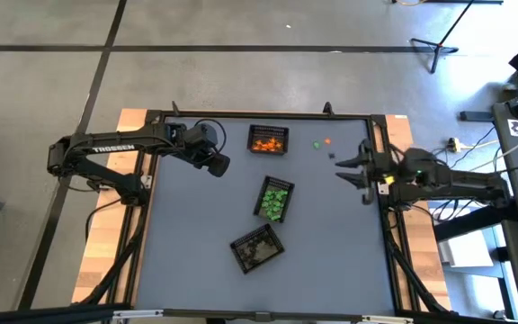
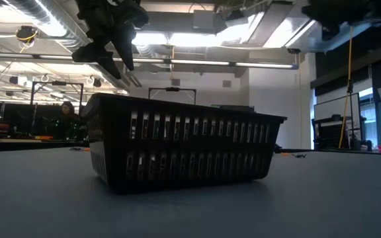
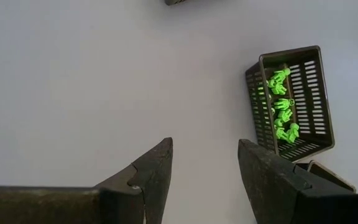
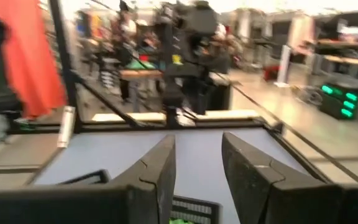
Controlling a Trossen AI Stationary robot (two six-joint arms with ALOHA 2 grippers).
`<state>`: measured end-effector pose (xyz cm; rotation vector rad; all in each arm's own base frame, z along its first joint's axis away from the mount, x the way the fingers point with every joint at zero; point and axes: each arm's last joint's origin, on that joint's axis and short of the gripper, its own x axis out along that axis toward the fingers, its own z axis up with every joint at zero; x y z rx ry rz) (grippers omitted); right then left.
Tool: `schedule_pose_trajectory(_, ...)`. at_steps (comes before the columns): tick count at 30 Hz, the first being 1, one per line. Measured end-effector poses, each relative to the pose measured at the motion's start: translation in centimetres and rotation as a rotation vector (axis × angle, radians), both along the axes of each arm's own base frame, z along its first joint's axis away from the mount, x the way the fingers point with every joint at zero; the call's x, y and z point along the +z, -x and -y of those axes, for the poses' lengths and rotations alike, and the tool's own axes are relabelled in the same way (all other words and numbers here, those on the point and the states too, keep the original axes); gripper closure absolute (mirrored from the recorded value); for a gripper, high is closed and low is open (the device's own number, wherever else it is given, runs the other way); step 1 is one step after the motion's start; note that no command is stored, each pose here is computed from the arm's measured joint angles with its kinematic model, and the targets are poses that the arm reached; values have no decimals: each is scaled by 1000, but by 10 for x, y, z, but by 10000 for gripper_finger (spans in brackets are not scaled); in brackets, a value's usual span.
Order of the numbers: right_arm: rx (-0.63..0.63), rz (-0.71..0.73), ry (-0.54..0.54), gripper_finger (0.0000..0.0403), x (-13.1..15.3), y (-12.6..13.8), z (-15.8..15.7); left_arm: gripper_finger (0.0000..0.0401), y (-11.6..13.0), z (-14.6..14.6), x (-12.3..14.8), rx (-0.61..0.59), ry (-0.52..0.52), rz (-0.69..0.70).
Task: Sort Halloween decoration
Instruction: Put the black spider toy into the bottom black bin
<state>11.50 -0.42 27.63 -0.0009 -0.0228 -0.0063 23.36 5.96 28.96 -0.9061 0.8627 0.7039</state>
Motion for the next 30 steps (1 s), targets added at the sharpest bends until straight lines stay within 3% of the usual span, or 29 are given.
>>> schedule_pose_trajectory(4,65,41,4,276,-13,12,-2,225,0,0,0,0,0,0)
schedule_pose_trajectory(25,41,-66,53,276,-34,17,-2,225,0,0,0,0,0,0)
schedule_pose_trajectory(30,41,-66,53,276,-34,16,-2,225,-5,-1,3,2,-19,64)
